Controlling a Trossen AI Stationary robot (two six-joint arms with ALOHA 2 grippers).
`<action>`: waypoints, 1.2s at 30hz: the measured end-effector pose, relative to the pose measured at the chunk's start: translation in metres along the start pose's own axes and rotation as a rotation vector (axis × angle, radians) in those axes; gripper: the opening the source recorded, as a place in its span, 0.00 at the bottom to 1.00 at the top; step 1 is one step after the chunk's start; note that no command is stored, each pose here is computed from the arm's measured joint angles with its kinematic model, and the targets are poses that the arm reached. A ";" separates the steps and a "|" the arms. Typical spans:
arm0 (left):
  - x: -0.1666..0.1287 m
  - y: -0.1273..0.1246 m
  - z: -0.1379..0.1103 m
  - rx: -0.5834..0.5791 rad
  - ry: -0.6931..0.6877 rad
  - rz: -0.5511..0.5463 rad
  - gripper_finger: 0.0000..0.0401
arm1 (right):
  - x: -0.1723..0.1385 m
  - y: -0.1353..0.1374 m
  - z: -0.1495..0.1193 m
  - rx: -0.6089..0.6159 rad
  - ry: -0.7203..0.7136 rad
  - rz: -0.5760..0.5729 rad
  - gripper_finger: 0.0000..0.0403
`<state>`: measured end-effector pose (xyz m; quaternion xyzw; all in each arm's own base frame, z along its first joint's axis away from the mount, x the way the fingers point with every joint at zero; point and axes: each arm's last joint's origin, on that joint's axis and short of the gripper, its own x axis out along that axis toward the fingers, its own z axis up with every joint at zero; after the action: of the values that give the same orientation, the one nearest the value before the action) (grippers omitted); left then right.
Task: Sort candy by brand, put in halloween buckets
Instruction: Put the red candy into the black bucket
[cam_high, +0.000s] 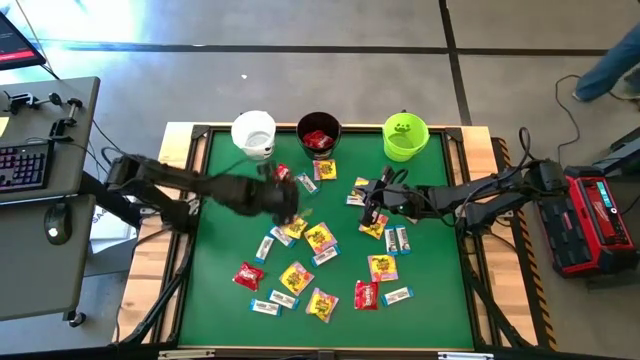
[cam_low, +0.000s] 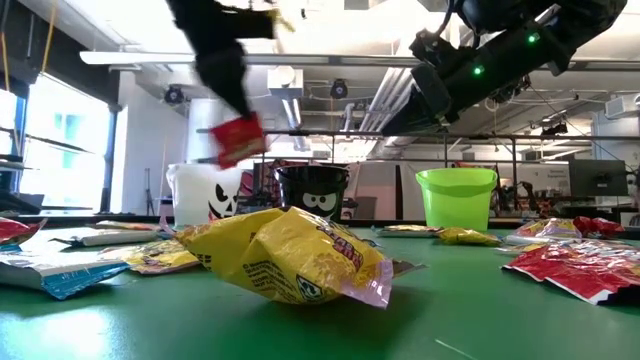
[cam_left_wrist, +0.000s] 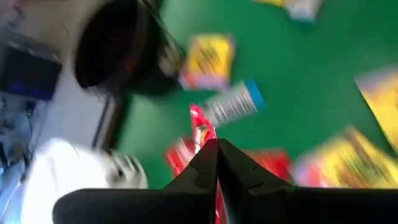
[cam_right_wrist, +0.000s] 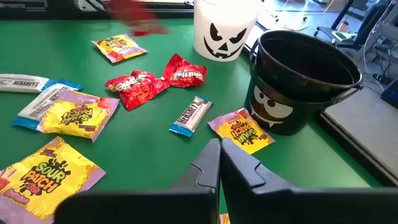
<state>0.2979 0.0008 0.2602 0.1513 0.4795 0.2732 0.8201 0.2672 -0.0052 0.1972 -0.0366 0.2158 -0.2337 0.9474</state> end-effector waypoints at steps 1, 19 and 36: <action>0.006 0.009 0.006 -0.008 -0.031 0.013 0.00 | 0.000 0.000 0.000 0.001 -0.003 0.000 0.00; 0.108 0.127 0.036 -0.088 -0.324 0.078 0.00 | 0.001 -0.002 0.004 0.025 -0.037 -0.016 0.00; 0.169 0.121 0.034 -0.019 -0.232 -0.092 0.00 | 0.006 -0.012 0.003 0.054 -0.016 -0.017 0.00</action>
<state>0.3568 0.1990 0.2194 0.1521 0.3854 0.2206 0.8830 0.2681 -0.0186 0.1995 -0.0146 0.2015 -0.2471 0.9477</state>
